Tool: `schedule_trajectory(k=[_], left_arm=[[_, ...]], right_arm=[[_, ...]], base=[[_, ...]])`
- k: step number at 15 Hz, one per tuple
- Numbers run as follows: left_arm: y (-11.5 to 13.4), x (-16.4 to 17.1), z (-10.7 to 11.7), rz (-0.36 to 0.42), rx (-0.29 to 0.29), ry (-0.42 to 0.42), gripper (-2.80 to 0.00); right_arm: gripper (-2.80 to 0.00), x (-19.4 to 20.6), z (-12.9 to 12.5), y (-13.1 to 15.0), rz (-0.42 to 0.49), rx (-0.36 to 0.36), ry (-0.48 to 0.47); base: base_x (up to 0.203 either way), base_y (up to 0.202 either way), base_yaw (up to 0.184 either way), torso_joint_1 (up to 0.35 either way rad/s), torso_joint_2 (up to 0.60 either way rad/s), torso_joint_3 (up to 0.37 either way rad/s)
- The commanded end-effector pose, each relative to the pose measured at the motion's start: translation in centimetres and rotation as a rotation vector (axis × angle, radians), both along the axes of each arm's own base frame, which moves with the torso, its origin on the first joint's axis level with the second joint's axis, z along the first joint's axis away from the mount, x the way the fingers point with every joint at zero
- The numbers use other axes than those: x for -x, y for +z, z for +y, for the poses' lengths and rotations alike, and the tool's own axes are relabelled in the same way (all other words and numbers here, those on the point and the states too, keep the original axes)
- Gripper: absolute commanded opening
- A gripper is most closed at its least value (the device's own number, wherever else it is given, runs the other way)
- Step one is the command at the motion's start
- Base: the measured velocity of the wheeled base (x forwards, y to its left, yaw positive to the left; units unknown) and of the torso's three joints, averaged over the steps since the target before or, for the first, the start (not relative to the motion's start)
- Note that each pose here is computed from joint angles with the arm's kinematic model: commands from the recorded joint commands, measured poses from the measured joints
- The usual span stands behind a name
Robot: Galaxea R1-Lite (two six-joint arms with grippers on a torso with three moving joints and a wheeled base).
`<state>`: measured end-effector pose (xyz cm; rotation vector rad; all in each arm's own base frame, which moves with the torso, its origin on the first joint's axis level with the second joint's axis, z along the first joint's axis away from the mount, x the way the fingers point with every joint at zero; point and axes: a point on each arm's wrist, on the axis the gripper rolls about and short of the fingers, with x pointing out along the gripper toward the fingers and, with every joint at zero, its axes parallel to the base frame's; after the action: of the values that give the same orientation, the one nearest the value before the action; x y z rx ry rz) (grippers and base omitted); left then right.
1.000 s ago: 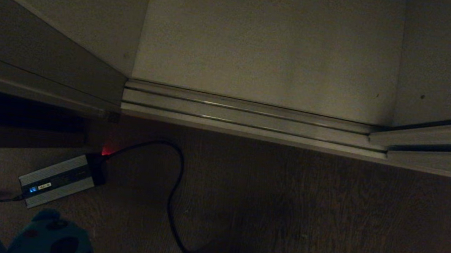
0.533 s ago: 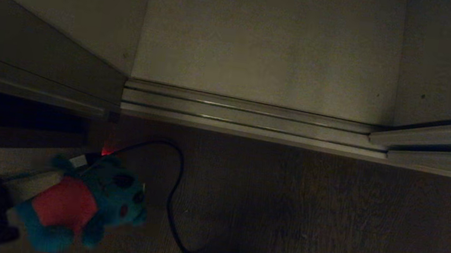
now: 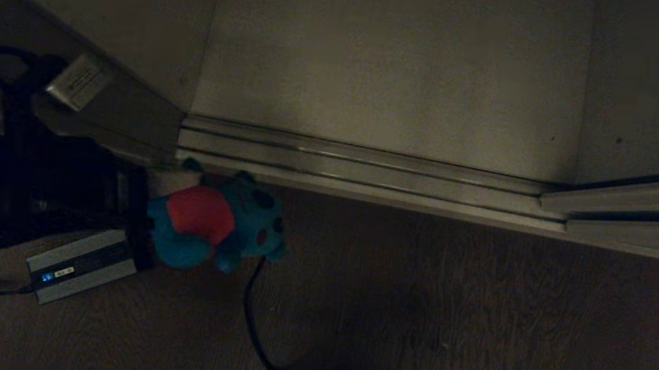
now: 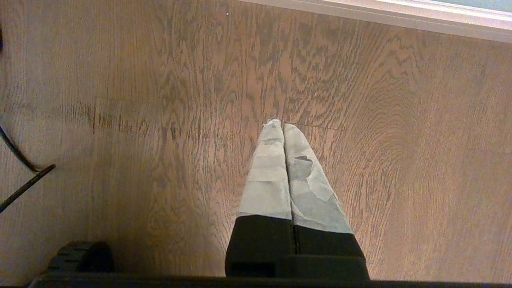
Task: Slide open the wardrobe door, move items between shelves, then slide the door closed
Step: Place the blue doll on the lower shelf
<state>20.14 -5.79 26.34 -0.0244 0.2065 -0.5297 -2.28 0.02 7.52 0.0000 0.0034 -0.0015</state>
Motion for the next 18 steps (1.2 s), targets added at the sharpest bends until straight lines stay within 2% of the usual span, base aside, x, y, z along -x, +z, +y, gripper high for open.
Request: schedule_trajectory(k=[1, 3, 5, 8, 10, 12, 16, 18], left_arm=[[0.2, -2.9, -1.1, 0.013, -0.002, 0.005, -2.8], [0.7, -5.0, -1.6, -0.002, 0.012, 0.064, -2.8], [2.1, -7.2, -2.4, -0.073, 0.075, 0.13, -2.8], [3.9, -10.1, -4.3, -0.176, 0.135, 0.224, -2.8], [5.5, -11.4, -5.3, -0.254, 0.18, 0.256, -2.8], [4.8, -13.2, -6.0, -0.272, 0.189, 0.293, -2.8], [1.7, -17.9, -7.8, -0.356, 0.217, 0.404, -2.8], [0.7, -19.9, -8.8, -0.406, 0.253, 0.488, -2.8]], right_arm=[[-2.8, 0.0, 0.0, -0.1, 0.003, 0.0, 0.001], [-2.8, 0.0, 0.0, -0.1, 0.003, 0.0, 0.0], [-2.8, 0.0, 0.0, -0.1, 0.003, 0.0, 0.0], [-2.8, 0.0, 0.0, -0.1, 0.003, 0.0, 0.0], [-2.8, 0.0, 0.0, -0.1, 0.003, 0.0, 0.001], [-2.8, 0.0, 0.0, -0.1, 0.003, 0.0, 0.001], [-2.8, 0.0, 0.0, -0.1, 0.003, 0.0, 0.001], [-2.8, 0.0, 0.0, -0.1, 0.003, 0.0, 0.0]], base=[[0.0, 0.0, 0.0, 0.0, 0.0, 0.0], [0.0, 0.0, 0.0, 0.0, 0.0, 0.0], [0.0, 0.0, 0.0, 0.0, 0.0, 0.0], [0.0, 0.0, 0.0, 0.0, 0.0, 0.0], [0.0, 0.0, 0.0, 0.0, 0.0, 0.0], [0.0, 0.0, 0.0, 0.0, 0.0, 0.0], [0.0, 0.0, 0.0, 0.0, 0.0, 0.0], [0.0, 0.0, 0.0, 0.0, 0.0, 0.0]])
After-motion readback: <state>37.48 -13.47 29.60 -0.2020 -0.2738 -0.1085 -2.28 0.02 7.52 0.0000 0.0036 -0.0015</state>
